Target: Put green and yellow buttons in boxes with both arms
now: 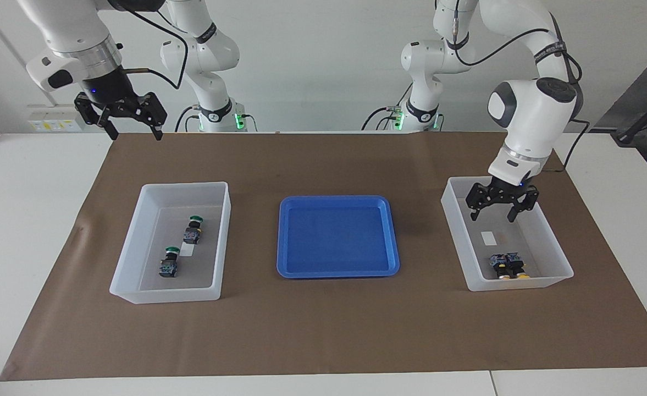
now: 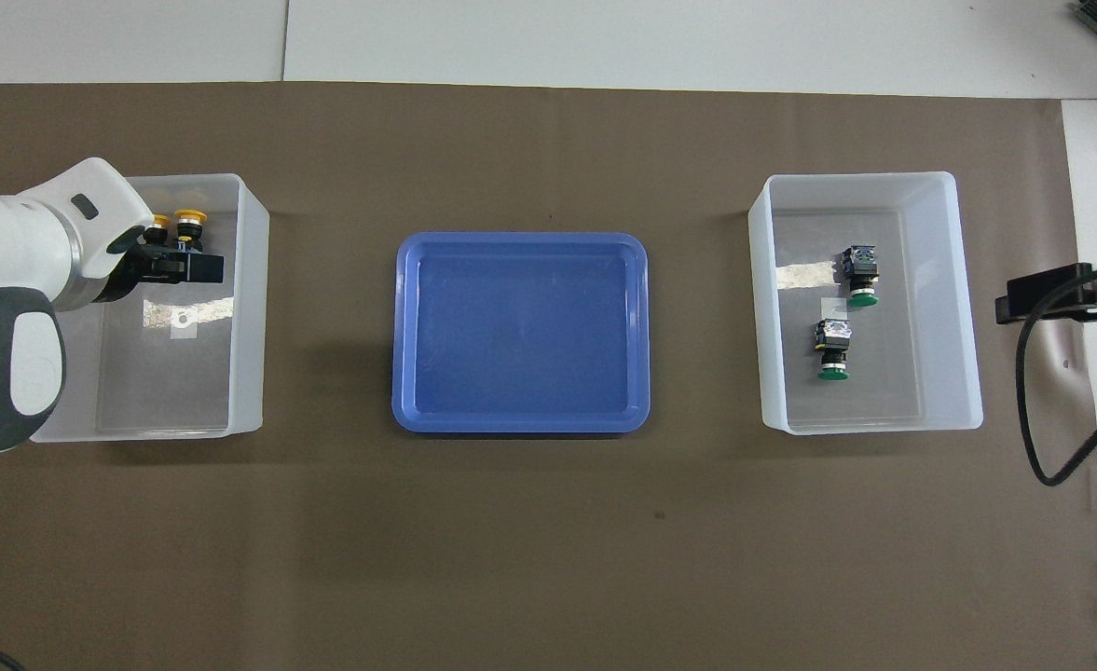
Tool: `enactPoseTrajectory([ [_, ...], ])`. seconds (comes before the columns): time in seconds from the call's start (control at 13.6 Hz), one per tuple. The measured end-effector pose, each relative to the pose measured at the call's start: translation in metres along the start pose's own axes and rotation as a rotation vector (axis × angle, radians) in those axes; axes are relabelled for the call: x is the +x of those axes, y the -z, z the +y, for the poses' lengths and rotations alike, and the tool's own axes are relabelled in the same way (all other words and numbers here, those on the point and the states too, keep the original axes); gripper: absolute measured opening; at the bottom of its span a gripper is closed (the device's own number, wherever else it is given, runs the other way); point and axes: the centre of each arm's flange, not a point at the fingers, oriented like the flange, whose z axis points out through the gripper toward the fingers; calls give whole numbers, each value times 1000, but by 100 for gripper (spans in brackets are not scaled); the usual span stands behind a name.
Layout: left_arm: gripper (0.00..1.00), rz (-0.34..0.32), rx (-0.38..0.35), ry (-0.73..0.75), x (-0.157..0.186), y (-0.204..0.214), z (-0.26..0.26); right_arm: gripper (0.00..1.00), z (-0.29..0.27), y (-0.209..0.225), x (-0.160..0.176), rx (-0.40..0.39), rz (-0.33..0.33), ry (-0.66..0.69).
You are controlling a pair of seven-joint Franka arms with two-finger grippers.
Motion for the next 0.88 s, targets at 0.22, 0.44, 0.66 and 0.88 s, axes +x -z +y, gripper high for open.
enactPoseTrajectory([
  [0.22,100,-22,4,-21,-10,49,7,100,4,-1,0,0,-7,-7],
  [0.44,100,-46,15,-17,1,101,-2,100,4,-2,0,0,-8,-7],
  [0.66,100,-102,20,2,15,145,-15,100,4,-4,-4,-1,-38,-7],
  [0.88,100,-150,21,25,22,147,-34,100,4,-5,-6,-2,-54,-7],
])
